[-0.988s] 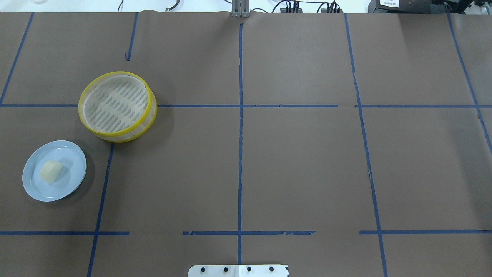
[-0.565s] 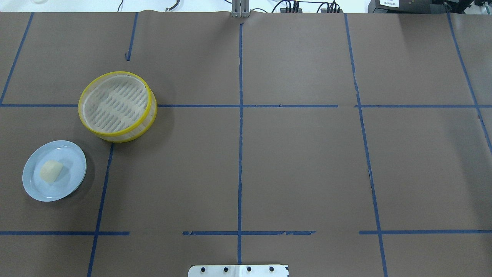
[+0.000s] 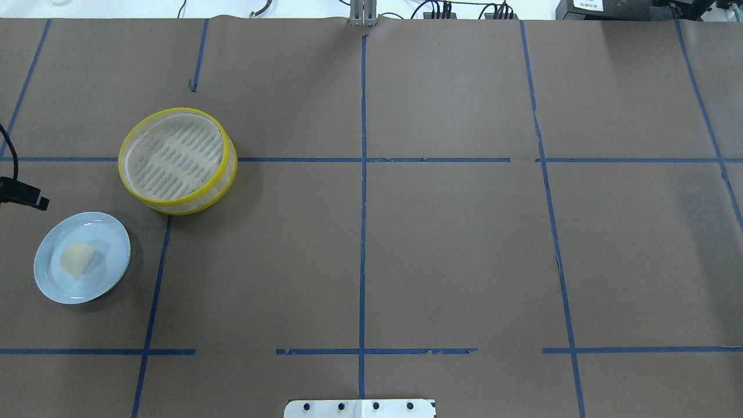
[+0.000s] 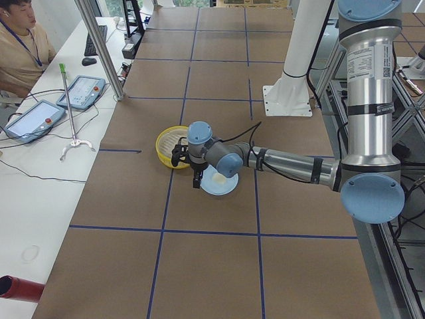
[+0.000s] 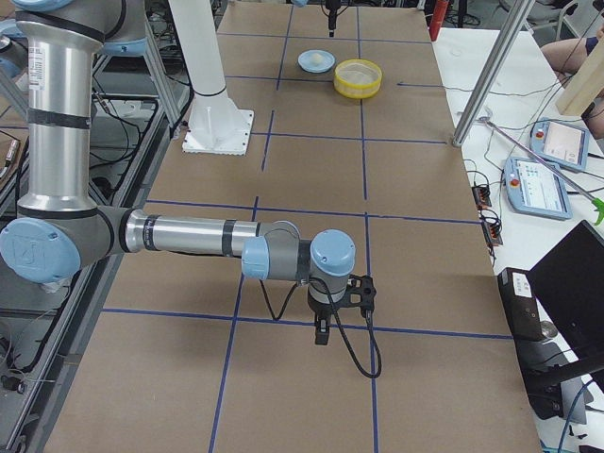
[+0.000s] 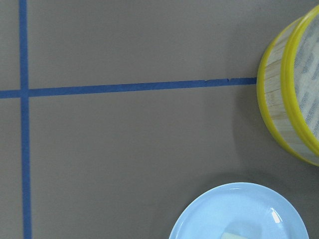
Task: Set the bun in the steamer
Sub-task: 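Move the left gripper down over the bun on the blue plate and grasp it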
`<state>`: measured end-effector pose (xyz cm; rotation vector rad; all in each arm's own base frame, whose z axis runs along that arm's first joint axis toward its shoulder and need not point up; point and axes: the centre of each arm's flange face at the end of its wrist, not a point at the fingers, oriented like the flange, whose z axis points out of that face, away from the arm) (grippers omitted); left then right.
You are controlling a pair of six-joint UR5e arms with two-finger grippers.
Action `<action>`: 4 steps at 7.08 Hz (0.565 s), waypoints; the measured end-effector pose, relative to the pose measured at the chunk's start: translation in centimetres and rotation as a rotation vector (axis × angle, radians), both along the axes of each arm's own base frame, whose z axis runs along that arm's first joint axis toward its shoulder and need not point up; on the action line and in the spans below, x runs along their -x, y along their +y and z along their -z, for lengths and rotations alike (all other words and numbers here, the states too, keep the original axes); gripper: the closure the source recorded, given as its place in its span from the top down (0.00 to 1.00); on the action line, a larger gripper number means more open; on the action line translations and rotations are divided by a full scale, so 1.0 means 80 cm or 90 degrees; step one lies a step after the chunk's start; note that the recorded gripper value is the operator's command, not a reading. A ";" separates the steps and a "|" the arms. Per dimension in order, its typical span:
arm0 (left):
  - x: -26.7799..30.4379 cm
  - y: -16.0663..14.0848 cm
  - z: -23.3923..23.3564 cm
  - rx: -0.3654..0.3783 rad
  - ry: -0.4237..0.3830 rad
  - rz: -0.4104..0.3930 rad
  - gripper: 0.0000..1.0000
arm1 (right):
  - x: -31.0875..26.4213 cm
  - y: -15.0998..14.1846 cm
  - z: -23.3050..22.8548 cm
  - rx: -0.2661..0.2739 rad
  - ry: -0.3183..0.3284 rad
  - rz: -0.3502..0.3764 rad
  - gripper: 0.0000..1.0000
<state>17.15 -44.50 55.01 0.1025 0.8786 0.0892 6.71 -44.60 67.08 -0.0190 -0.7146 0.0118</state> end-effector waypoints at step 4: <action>-0.110 0.047 -0.009 0.001 -0.044 -0.062 0.99 | 0.000 0.000 0.000 0.000 0.000 0.000 1.00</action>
